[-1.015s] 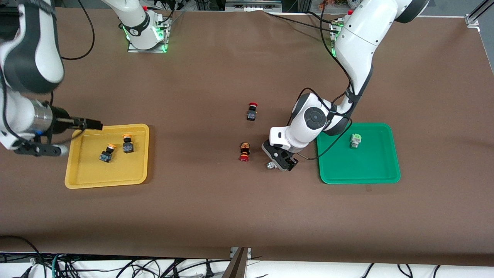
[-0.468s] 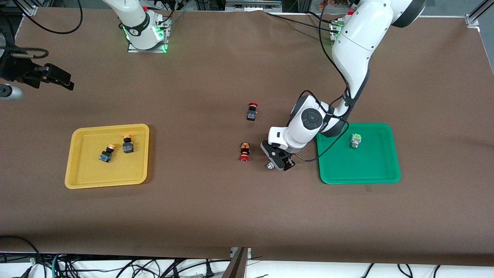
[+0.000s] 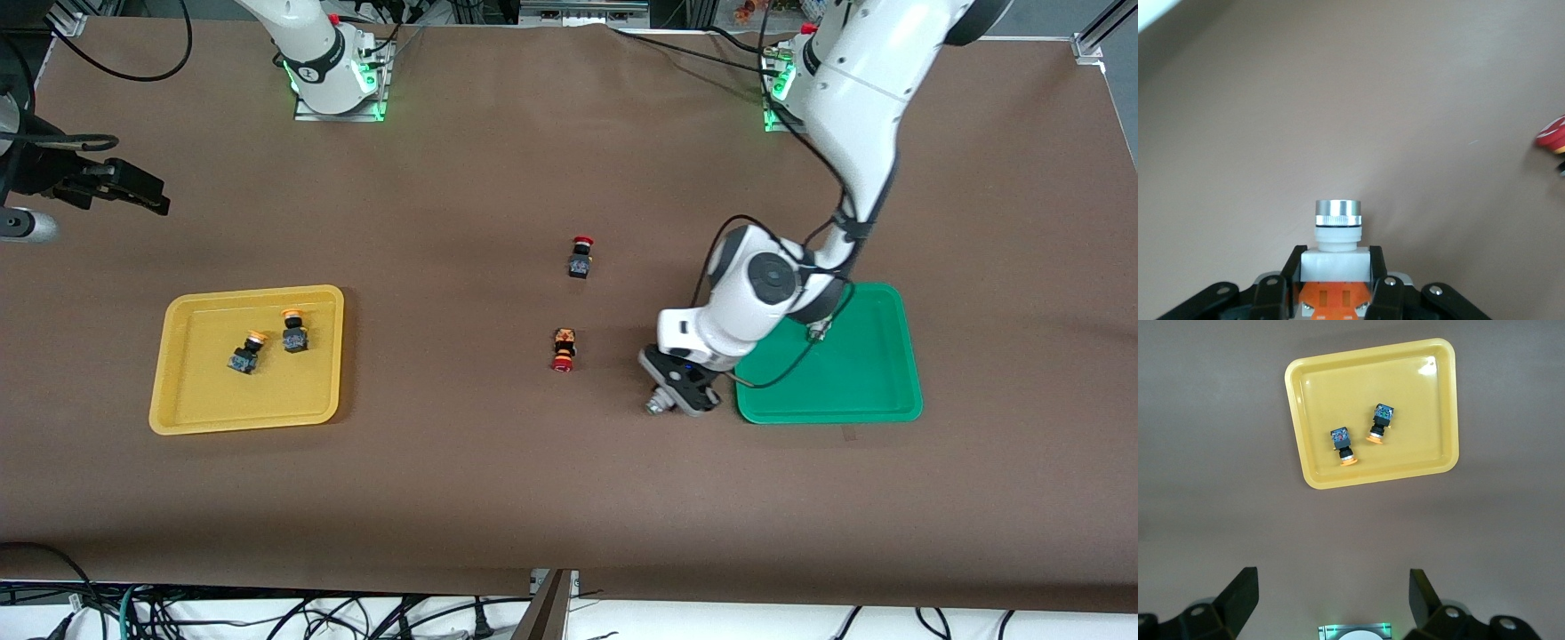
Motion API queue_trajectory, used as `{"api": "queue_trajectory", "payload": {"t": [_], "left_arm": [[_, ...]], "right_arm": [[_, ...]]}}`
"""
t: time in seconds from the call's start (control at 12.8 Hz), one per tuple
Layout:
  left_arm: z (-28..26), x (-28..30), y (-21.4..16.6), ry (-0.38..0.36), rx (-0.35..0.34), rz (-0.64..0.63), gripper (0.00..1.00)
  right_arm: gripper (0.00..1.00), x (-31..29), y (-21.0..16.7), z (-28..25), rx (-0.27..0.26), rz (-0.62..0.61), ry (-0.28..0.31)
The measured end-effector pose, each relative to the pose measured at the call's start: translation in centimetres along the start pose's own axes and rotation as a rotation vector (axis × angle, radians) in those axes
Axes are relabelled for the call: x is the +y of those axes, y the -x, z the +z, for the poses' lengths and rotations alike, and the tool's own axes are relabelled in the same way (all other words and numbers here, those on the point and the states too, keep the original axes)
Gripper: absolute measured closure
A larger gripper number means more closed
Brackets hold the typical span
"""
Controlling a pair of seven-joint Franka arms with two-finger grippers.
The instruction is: Place green and yellow buttons in trays
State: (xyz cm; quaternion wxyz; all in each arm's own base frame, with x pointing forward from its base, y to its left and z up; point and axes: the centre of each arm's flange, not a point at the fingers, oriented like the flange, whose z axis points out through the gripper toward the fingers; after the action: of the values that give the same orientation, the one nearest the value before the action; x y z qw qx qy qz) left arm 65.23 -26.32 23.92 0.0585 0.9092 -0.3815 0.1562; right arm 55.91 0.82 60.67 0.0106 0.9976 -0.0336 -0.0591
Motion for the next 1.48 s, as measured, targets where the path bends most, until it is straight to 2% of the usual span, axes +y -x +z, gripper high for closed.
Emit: {"api": "queue_trajectory", "payload": {"t": [0.23,0.55,0.62,0.78,0.94,1.09,1.25,1.48], "left_arm": [[-4.0,-5.6,6.6,0.018,-0.113,-0.186,1.0],[-0.6,-6.2,19.4,0.046,-0.324,-0.524,1.0],[-0.6,-5.9,20.4,0.04,-0.328,-0.58,1.0],[-0.7,-5.2,21.3,0.033,-0.349,-0.655,0.75],[-2.6,-5.9,20.3,0.013,-0.315,-0.682,0.39],[-7.3,-7.0,18.1,0.011,-0.296,-0.686,0.02],[-13.6,-7.2,15.8,0.022,-0.303,-0.683,0.0],[-22.3,-6.2,15.1,0.031,-0.319,-0.683,0.0]], "right_arm": [[0.0,0.0,0.0,-0.1,0.003,0.0,0.0],[0.0,-0.1,-0.1,-0.1,0.004,-0.002,0.0],[0.0,-0.1,-0.1,-0.1,0.004,-0.002,0.0],[0.0,-0.1,-0.1,-0.1,0.005,-0.002,0.0],[0.0,-0.2,-0.1,-0.1,0.005,-0.003,0.0],[0.0,-0.2,-0.1,-0.1,0.006,-0.003,0.0],[0.0,-0.2,-0.1,-0.1,0.006,-0.004,0.0],[0.0,-0.3,-0.1,-0.1,0.006,-0.004,0.0]]}}
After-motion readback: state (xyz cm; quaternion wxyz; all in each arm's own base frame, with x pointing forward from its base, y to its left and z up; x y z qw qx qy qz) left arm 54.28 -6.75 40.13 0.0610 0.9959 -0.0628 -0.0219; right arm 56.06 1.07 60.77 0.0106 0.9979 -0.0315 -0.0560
